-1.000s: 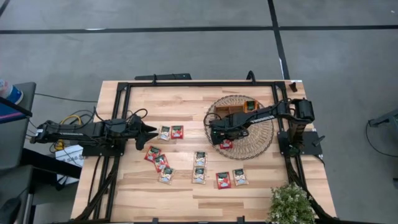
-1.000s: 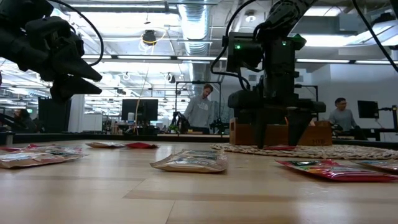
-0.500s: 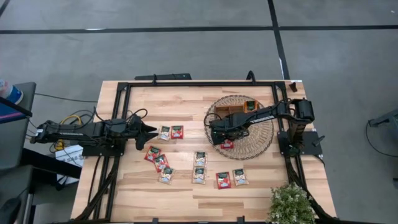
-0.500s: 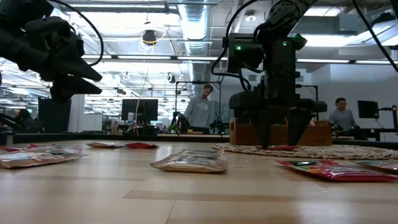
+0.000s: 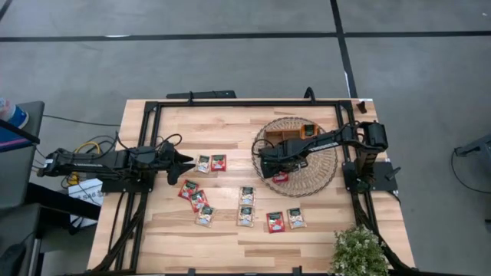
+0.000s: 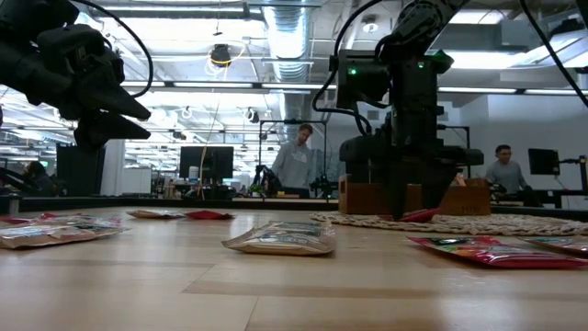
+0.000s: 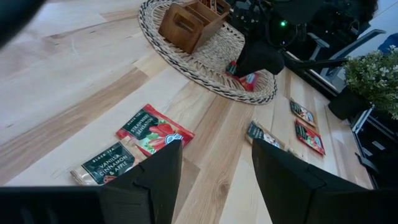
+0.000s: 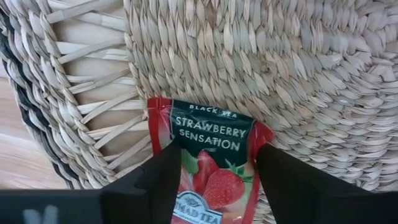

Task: Pick & Place Tea
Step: Put the red tea pack into the middle compartment of the brown organizer

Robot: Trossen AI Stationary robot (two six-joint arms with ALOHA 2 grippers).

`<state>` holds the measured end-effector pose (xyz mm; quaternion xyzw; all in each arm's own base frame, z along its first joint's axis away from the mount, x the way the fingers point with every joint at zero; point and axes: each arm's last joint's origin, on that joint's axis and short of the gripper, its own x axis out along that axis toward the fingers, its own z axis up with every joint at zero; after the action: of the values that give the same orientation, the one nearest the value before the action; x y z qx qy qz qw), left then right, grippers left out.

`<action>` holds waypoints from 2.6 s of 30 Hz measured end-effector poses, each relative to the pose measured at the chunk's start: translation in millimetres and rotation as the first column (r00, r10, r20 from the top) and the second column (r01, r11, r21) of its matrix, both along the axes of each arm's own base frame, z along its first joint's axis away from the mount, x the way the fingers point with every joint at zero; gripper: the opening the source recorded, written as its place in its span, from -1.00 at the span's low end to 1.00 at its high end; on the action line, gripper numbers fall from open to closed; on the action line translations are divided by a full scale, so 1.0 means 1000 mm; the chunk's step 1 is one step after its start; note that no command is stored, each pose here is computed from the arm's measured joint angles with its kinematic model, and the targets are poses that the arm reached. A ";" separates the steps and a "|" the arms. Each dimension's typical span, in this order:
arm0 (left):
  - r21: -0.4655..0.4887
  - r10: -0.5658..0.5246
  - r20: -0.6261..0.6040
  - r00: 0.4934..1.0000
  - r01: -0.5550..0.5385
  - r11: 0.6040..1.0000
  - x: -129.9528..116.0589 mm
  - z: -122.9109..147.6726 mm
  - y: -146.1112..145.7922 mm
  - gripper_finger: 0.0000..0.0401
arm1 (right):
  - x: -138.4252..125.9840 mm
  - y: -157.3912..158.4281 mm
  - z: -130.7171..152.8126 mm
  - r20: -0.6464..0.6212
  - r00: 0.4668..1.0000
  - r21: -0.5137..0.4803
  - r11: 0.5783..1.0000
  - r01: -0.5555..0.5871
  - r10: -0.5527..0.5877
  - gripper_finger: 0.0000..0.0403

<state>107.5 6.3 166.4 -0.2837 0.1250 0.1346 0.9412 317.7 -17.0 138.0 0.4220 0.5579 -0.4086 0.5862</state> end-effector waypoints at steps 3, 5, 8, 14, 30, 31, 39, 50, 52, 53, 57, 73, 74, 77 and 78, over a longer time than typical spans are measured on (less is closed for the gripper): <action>-0.001 0.000 0.000 1.000 0.000 1.000 0.000 0.000 0.000 -0.06 | 0.000 0.000 0.000 0.000 1.000 0.000 1.000 -0.006 0.006 -0.10; -0.003 -0.003 0.000 1.000 0.003 1.000 0.000 0.000 0.000 -0.06 | 0.000 0.000 0.002 0.007 1.000 0.000 1.000 -0.007 0.007 -0.14; -0.004 -0.006 0.001 1.000 0.006 1.000 0.000 0.000 -0.001 -0.06 | -0.001 0.000 0.006 0.019 1.000 -0.005 1.000 -0.007 0.007 -0.19; -0.005 -0.002 0.002 1.000 0.002 1.000 0.000 0.000 -0.001 -0.06 | -0.004 -0.001 0.019 0.055 0.998 -0.041 0.999 -0.003 0.006 -0.30; -0.009 -0.001 0.013 1.000 0.001 1.000 0.000 0.001 -0.001 -0.06 | 0.005 0.008 0.021 0.143 0.987 -0.052 0.997 -0.065 0.072 -0.49; -0.009 -0.001 0.012 1.000 0.001 1.000 0.000 0.001 -0.001 -0.06 | 0.007 0.009 0.022 0.162 0.982 -0.052 0.995 -0.084 0.091 -0.49; -0.009 -0.001 0.011 1.000 0.001 1.000 0.000 0.001 -0.001 -0.06 | 0.002 0.008 0.021 0.123 0.988 -0.008 0.995 -0.096 0.096 -0.49; 0.000 0.001 0.009 1.000 -0.001 1.000 0.000 0.001 -0.001 -0.06 | 0.001 -0.003 0.021 0.129 0.987 0.115 0.987 -0.110 0.095 -0.33; 0.000 0.002 0.009 1.000 -0.002 1.000 0.000 0.001 -0.001 -0.06 | 0.001 -0.002 0.022 0.133 0.986 0.132 0.985 -0.114 0.096 -0.28; 0.000 0.002 0.009 1.000 -0.002 1.000 0.000 0.001 -0.001 -0.06 | 0.001 -0.002 0.022 0.135 0.986 0.142 0.983 -0.116 0.096 -0.26; 0.003 0.010 0.009 1.000 -0.010 1.000 0.000 0.001 0.000 -0.06 | 0.001 -0.001 0.022 0.139 0.985 0.165 0.979 -0.122 0.099 -0.23; -0.015 0.024 0.013 1.000 -0.024 1.000 0.000 0.001 0.000 -0.06 | 0.007 0.014 0.024 0.226 0.951 0.183 0.950 -0.254 0.211 -0.32; -0.008 0.022 0.011 1.000 -0.022 1.000 0.000 0.001 0.000 -0.06 | 0.008 0.014 0.024 0.234 0.950 0.185 0.949 -0.254 0.209 -0.29; 0.003 0.019 0.008 1.000 -0.019 1.000 0.000 0.001 0.000 -0.06 | 0.010 0.014 0.024 0.251 0.952 0.200 0.953 -0.226 0.173 -0.15; 0.004 0.019 0.008 1.000 -0.019 1.000 0.000 0.001 0.000 -0.06 | 0.011 0.014 0.025 0.255 0.954 0.210 0.954 -0.212 0.156 -0.09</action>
<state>107.6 6.2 167.2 -0.2837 0.1181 0.1424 0.9409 328.4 -2.8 162.5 0.4799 0.5658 -0.2298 0.6299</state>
